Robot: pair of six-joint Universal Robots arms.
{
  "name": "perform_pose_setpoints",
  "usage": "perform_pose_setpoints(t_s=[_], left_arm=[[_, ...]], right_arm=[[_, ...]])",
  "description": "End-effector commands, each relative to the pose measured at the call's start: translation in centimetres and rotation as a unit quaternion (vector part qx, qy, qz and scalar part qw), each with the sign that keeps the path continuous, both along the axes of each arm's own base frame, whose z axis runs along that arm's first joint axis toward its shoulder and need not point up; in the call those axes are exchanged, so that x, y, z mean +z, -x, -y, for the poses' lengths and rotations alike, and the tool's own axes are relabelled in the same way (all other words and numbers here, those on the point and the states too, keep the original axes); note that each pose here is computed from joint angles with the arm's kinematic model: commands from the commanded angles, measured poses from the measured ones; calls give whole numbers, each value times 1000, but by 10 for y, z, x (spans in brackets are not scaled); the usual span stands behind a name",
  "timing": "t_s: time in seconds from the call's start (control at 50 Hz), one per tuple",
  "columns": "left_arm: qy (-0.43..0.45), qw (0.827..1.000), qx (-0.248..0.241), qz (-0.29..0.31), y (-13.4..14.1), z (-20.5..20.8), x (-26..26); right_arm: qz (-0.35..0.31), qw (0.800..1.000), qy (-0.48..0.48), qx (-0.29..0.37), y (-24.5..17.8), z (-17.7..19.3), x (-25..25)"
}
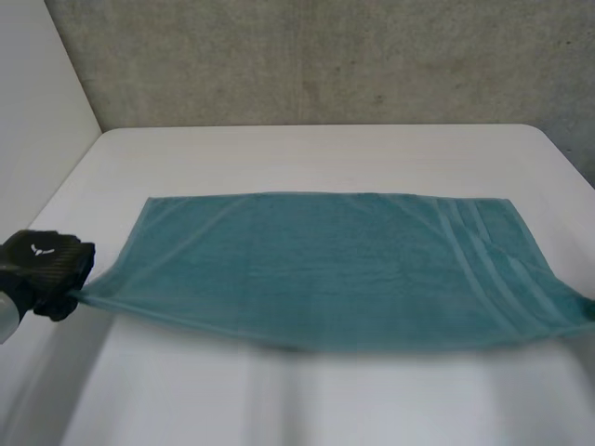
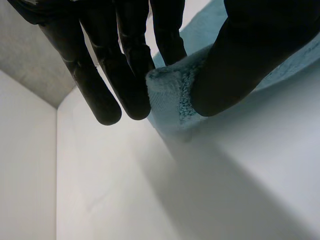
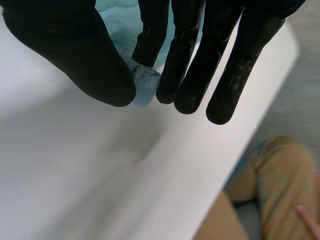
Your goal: Fold the laundry
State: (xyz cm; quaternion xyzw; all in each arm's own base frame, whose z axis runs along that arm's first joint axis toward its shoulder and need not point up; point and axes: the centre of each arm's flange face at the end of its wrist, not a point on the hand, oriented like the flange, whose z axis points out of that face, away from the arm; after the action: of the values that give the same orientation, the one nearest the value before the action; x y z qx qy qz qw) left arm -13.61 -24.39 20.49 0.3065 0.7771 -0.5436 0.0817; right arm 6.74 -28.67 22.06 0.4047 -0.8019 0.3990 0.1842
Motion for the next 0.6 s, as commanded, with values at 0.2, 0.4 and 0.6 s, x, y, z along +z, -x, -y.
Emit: perform_pose_setpoints(t_s=[0.2, 0.4, 0.6], left_arm=[[126, 992, -29, -12, 45, 150, -43], [209, 976, -49, -27, 75, 209, -48], [226, 973, -45, -27, 82, 229, -66]], right_arm=[[61, 988, 144, 0, -52, 118, -44], [88, 955, 283, 10, -80, 188, -61], [88, 942, 323, 18, -97, 211, -76]])
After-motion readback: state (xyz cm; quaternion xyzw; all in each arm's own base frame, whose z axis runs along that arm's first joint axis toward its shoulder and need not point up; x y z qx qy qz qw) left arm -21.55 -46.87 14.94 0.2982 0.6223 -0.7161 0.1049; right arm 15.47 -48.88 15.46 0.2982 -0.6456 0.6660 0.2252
